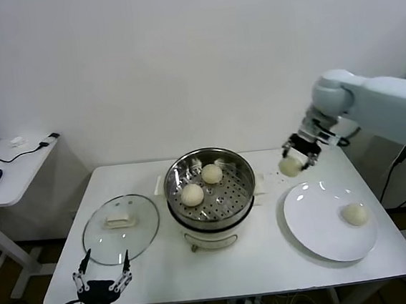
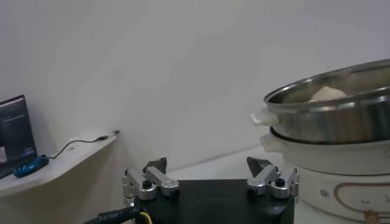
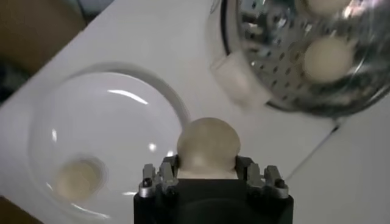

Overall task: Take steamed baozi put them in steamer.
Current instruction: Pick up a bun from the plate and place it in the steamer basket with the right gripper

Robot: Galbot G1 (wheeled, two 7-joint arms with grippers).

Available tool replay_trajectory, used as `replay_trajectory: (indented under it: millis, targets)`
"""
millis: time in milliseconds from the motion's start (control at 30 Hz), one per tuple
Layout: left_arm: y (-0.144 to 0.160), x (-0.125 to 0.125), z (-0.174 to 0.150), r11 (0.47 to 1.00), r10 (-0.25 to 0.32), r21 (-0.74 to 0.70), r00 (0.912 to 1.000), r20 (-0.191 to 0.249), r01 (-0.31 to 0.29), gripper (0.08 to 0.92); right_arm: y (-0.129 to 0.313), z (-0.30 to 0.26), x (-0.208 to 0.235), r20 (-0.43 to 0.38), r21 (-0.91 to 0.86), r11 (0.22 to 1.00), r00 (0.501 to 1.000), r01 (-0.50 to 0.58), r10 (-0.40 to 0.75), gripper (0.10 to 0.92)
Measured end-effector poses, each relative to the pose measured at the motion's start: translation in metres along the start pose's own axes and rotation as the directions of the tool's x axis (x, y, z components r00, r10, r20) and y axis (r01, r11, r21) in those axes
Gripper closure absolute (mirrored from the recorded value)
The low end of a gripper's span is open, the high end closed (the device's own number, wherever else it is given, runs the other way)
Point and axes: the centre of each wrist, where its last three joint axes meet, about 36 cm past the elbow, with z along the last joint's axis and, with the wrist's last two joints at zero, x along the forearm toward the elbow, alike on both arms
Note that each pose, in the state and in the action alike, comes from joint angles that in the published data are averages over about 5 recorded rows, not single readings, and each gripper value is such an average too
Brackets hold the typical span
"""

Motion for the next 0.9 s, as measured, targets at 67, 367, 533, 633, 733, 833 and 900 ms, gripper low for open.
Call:
replay_trajectory:
  millis: [67,367,533,633,733,833,900]
  targets:
    - [0.0,0.0,0.001,1.0,0.0,-0.001,1.0,-0.002,0.0,0.177,-0.027,-0.015,0.006,-0.011,0.101,0.995,1.0,0.003,-0.002,0.403]
    - [0.003,0.0,0.005,1.0,0.005,-0.006,0.9999,-0.012,-0.005,0.177,-0.111,-0.084,-0.014,-0.023,0.411,0.91,0.998,0.058,-0.054,0.403]
    - [0.004,-0.003,0.007,1.0,0.006,-0.007,0.9999,-0.014,-0.006,0.177,-0.133,-0.117,-0.039,-0.007,0.509,0.857,0.996,0.078,-0.087,0.403]
    - [0.004,-0.004,0.008,1.0,0.007,-0.009,0.9999,-0.015,-0.007,0.177,-0.139,-0.131,-0.055,0.007,0.547,0.833,0.994,0.085,-0.106,0.403]
    - [0.005,-0.004,0.009,1.0,0.008,-0.013,0.9998,-0.016,-0.008,0.177,-0.142,-0.139,-0.071,0.02,0.571,0.816,0.992,0.092,-0.126,0.403]
    - [0.007,-0.006,0.01,1.0,0.004,-0.014,0.9999,-0.016,-0.004,0.177,-0.142,-0.147,-0.087,0.034,0.587,0.804,0.989,0.097,-0.144,0.403]
    - [0.007,-0.006,0.011,1.0,0.003,-0.014,0.9998,-0.017,-0.003,0.177,-0.143,-0.152,-0.095,0.044,0.595,0.798,0.987,0.097,-0.152,0.403]
